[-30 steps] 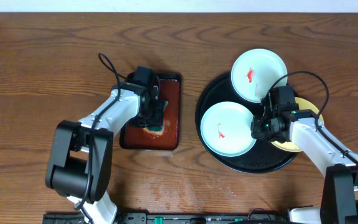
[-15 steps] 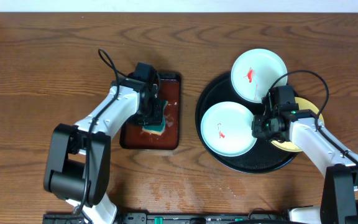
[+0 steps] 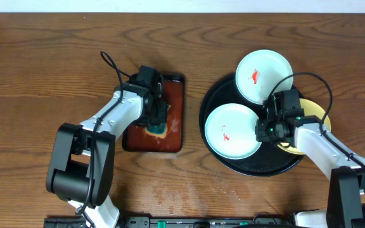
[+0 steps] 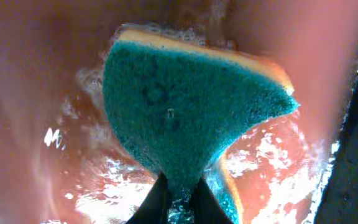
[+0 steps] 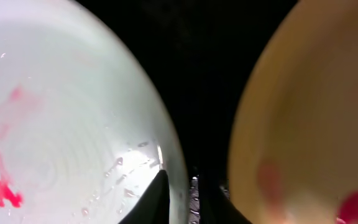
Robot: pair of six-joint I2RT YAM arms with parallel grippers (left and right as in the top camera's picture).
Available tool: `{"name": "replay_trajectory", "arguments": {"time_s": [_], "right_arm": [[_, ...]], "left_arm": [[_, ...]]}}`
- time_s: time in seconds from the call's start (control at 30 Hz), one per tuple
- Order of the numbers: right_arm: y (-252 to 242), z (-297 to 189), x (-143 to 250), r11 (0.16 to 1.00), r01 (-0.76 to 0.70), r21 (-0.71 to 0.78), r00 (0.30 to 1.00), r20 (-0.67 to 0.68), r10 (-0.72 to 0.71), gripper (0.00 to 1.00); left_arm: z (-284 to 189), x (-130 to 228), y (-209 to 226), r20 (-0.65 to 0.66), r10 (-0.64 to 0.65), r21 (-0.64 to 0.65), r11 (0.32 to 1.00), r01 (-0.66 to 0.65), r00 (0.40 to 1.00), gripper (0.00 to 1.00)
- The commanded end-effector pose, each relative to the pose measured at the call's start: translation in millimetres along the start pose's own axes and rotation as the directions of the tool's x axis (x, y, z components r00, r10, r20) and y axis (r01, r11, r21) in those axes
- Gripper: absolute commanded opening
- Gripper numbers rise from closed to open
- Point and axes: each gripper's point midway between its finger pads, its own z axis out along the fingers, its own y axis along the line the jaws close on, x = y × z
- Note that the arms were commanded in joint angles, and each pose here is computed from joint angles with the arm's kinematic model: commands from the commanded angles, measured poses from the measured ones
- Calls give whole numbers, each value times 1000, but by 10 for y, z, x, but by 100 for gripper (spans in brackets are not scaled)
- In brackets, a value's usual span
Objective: Clean dirty plates on tray and stack at the side
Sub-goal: 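Scrub the lower pale green plate with the sponge in the left gripper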
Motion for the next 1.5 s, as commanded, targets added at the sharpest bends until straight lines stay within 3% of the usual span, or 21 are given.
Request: {"name": "replay_trajectory", "arguments": {"time_s": [0.0, 0.2, 0.4, 0.63, 0.93, 1.17, 1.27, 1.37, 1.47], "right_arm": [[65, 65, 137, 999, -15, -37, 1000, -6, 14, 5], [72, 95, 84, 998, -44, -47, 998, 32, 45, 1], [95, 87, -29, 998, -33, -58, 996, 78, 38, 1], [103, 85, -52, 998, -31, -61, 996, 87, 36, 1], [95, 89, -15, 998, -34, -57, 997, 72, 38, 1], [89, 91, 10, 998, -37, -55, 997, 62, 40, 1], [85, 92, 26, 998, -38, -53, 998, 55, 41, 1], [83, 93, 35, 998, -38, -52, 998, 51, 41, 1], [81, 93, 37, 998, -39, -51, 998, 51, 42, 1]], "left_arm": [[-41, 172, 47, -107, -14, -44, 999, 9, 994, 7], [-610, -27, -165, -70, 8, -16, 1000, -9, 998, 7], [-894, -23, -861, -14, 71, 192, 979, -67, 997, 8], [-653, 45, -1655, 39, 49, 292, 955, -58, 998, 7], [-8, 360, -2558, -5, 57, 394, 918, -50, 998, 7], [448, 466, -2284, -75, 64, 279, 959, -41, 995, 7], [509, 317, -1806, -11, 41, 60, 997, -41, 999, 7], [413, 157, -1363, 48, 46, -160, 986, -38, 998, 8], [244, 19, -1171, 58, 95, -263, 962, -77, 994, 8]]}}
